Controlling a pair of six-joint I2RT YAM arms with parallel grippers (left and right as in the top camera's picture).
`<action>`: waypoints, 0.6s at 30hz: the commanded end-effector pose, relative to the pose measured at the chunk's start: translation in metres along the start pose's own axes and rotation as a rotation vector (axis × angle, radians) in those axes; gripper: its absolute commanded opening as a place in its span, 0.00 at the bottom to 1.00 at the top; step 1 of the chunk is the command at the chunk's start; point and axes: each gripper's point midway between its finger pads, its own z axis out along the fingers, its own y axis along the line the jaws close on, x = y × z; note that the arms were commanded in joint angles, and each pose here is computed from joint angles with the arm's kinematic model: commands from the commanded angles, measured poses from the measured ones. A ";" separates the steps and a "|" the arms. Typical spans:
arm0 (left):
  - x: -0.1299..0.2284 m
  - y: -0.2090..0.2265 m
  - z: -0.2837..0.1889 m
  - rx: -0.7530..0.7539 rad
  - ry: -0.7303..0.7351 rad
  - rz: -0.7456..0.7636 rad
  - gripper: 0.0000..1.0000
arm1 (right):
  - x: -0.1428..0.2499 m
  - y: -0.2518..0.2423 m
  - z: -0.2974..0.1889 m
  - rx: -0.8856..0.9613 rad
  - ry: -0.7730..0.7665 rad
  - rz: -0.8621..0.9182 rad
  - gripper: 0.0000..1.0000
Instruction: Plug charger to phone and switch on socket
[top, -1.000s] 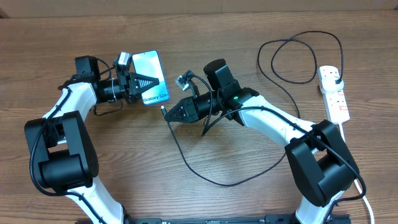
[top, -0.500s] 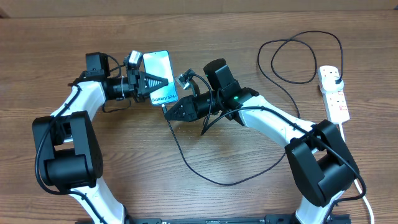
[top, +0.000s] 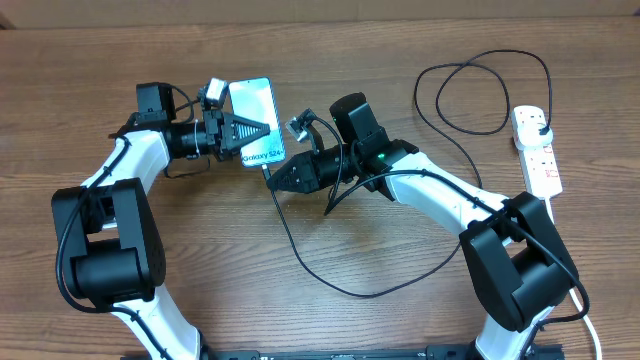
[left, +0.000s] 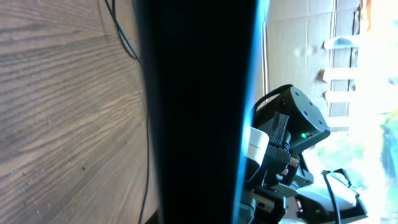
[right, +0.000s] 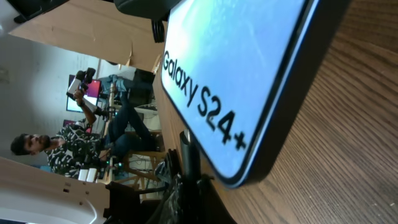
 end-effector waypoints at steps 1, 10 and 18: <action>0.000 -0.020 -0.001 0.048 0.011 0.054 0.04 | -0.005 0.002 -0.005 0.010 -0.023 -0.014 0.04; 0.000 -0.020 -0.001 0.048 0.011 0.049 0.04 | -0.007 -0.002 -0.006 0.033 -0.037 -0.014 0.04; 0.000 -0.020 -0.001 0.048 0.011 0.050 0.04 | -0.010 -0.001 -0.006 0.032 -0.045 -0.026 0.04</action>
